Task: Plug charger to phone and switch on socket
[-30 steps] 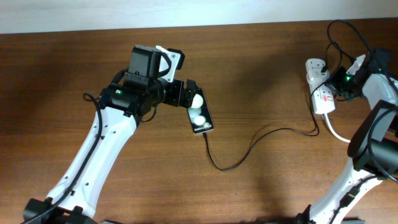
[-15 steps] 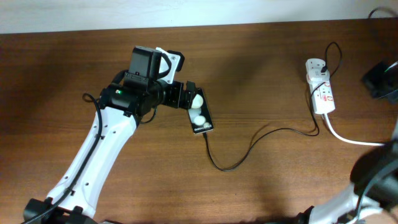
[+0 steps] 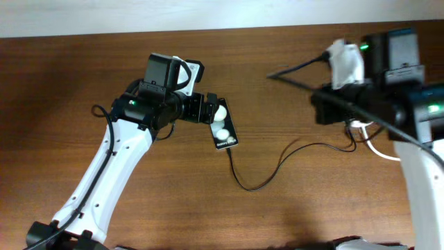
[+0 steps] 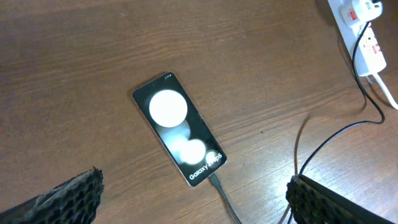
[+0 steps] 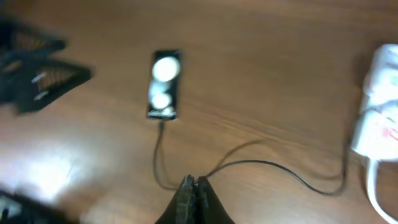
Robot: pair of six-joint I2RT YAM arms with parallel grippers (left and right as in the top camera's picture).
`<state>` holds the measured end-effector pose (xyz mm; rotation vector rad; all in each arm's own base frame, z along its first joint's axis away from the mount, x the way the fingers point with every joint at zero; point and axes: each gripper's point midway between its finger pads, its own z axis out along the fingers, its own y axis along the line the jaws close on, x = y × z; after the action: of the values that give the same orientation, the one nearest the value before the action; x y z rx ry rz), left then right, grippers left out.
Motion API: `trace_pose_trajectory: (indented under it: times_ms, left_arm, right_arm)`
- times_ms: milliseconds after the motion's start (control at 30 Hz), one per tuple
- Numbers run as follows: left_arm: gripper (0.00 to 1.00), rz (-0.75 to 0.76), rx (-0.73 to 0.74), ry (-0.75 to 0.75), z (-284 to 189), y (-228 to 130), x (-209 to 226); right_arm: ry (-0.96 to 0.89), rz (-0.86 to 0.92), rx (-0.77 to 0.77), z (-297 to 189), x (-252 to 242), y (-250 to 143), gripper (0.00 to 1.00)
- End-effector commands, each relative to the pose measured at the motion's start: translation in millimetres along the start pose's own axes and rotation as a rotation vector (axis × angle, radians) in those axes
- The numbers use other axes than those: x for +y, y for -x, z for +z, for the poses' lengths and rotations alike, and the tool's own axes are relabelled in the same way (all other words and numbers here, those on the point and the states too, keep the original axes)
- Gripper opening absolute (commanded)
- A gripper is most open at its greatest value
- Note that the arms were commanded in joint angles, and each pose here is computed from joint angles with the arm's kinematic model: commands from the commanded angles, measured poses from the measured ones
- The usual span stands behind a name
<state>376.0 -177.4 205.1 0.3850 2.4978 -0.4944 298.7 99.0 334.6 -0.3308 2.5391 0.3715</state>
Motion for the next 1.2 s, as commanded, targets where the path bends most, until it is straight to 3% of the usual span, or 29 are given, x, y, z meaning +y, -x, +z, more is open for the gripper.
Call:
trace_pose_trajectory:
  times_ms: [0,933,1033,1167]
  left_arm:
    - [0.99,-0.013,0.006,-0.002,-3,-2,-2]
    - [0.99,-0.029,0.016,0.003,-6,-5,-2]
    - [0.99,-0.001,-0.057,0.101,-33,5,9]
    - [0.99,0.007,-0.253,0.285,-106,13,27]
  right_arm:
    - [0.057,-0.103,0.016,1,32,-7,0.97]
    - [0.078,-0.135,0.033,6,45,-10,0.99]
    - [0.078,-0.135,0.033,6,45,-10,0.99]
    - [0.078,-0.135,0.033,6,45,-10,0.99]
